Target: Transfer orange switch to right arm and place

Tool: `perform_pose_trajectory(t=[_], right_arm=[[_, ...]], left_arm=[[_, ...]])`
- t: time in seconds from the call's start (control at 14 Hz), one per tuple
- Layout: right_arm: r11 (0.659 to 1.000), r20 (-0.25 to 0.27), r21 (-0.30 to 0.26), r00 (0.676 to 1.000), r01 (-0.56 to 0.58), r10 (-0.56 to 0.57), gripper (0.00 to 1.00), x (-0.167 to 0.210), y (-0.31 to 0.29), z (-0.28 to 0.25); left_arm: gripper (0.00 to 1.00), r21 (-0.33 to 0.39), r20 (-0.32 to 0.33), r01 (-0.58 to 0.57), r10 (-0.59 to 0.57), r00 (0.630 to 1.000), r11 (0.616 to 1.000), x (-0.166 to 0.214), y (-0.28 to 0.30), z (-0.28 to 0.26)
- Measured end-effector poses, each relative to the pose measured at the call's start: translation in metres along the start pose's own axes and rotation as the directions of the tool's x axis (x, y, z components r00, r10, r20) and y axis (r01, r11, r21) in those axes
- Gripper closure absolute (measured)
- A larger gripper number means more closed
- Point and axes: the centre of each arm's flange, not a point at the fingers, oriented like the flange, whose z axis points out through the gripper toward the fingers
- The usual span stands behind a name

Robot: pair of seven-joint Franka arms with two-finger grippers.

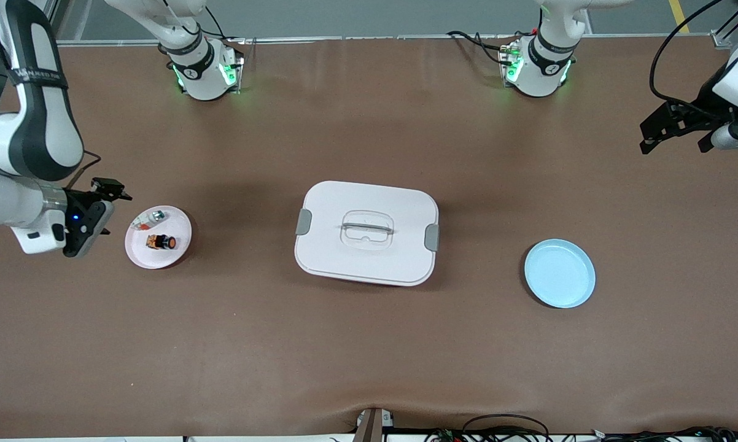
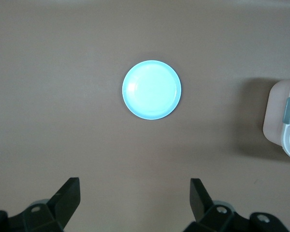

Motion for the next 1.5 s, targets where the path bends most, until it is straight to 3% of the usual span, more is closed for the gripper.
perform_pose_trajectory(t=[0.36, 0.71, 1.0, 1.21, 1.5], right_arm=[[0.978, 0.007, 0.001, 0.978, -0.207, 0.207, 0.0, -0.016, -0.033, -0.049], [0.913, 0.031, 0.012, 0.913, -0.407, 0.407, 0.0, -0.025, -0.056, -0.069], [0.864, 0.045, 0.002, 0.863, -0.504, 0.503, 0.0, -0.01, -0.068, -0.068], [0.836, 0.056, -0.058, 0.834, -0.546, 0.548, 0.0, 0.016, -0.088, -0.072], [0.807, 0.018, -0.09, 0.809, -0.584, 0.588, 0.0, 0.024, -0.095, -0.093]], left_arm=[[0.0, 0.0, 0.0, -0.004, 0.004, 1.0, 1.0, 0.0, 0.001, 0.0], [0.0, 0.0, 0.004, -0.015, 0.015, 1.0, 1.0, -0.001, 0.006, 0.0], [0.0, -0.003, 0.021, -0.013, 0.013, 1.0, 1.0, -0.003, 0.006, -0.001], [0.0, -0.003, 0.029, 0.006, -0.006, 1.0, 1.0, -0.004, 0.006, -0.001], [0.0, -0.002, 0.043, 0.022, -0.022, 0.999, 1.0, -0.004, 0.005, 0.003]])
